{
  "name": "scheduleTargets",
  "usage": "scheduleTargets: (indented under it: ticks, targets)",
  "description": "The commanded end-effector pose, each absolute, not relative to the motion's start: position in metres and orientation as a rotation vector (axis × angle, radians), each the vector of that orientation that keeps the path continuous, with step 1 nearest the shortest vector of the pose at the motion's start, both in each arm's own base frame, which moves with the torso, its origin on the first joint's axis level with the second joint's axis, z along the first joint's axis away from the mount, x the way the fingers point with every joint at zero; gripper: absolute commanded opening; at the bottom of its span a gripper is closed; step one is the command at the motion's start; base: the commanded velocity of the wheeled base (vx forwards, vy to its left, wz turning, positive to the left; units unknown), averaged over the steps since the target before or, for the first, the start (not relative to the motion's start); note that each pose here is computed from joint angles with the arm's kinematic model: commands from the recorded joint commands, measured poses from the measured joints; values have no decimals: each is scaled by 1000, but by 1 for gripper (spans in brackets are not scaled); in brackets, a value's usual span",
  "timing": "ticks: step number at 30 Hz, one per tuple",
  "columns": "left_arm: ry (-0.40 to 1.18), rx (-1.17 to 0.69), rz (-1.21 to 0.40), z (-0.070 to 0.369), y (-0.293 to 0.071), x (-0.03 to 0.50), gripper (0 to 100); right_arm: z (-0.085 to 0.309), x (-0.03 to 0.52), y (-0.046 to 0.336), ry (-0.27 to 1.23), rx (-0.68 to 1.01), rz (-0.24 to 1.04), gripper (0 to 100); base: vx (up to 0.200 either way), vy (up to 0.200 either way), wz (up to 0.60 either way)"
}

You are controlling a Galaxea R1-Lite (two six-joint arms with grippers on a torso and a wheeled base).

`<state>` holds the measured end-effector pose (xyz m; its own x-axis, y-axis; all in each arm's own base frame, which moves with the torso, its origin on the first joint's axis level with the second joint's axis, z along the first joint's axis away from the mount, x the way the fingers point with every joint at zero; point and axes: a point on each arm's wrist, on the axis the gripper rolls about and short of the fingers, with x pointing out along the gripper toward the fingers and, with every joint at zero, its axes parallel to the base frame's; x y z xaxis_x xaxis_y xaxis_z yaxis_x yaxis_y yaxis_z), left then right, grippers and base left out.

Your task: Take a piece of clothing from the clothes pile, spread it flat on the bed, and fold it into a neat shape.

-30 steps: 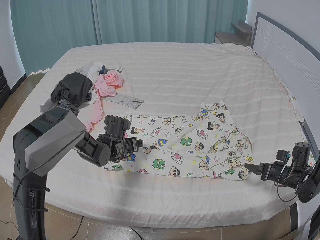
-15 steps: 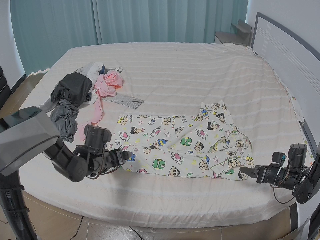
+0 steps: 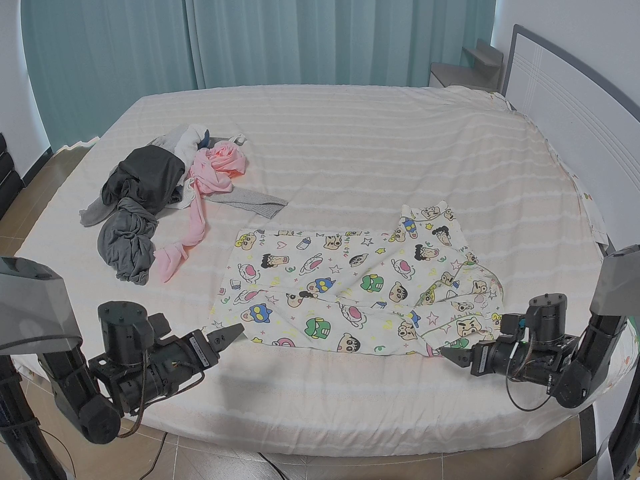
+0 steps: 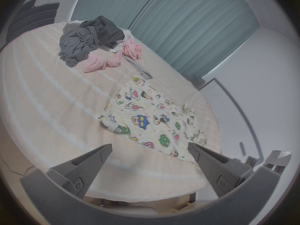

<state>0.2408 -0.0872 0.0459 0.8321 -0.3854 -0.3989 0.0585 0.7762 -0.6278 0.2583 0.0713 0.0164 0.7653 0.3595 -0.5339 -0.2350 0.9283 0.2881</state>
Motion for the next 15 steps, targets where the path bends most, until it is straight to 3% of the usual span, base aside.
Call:
scheduleTargets:
  ticks: [1, 9, 15]
  targets:
    - [744, -705, -216, 2, -75, 211, 100, -17, 285, 119, 683, 151, 356, 100, 0, 0, 0]
    - [706, -722, -236, 12, -75, 210, 100, 13, 309, 154, 659, 92, 329, 100, 0, 0, 0]
    - [690, -725, -242, 17, -74, 208, 100, 24, 324, 158, 605, -46, 301, 100, 0, 0, 0]
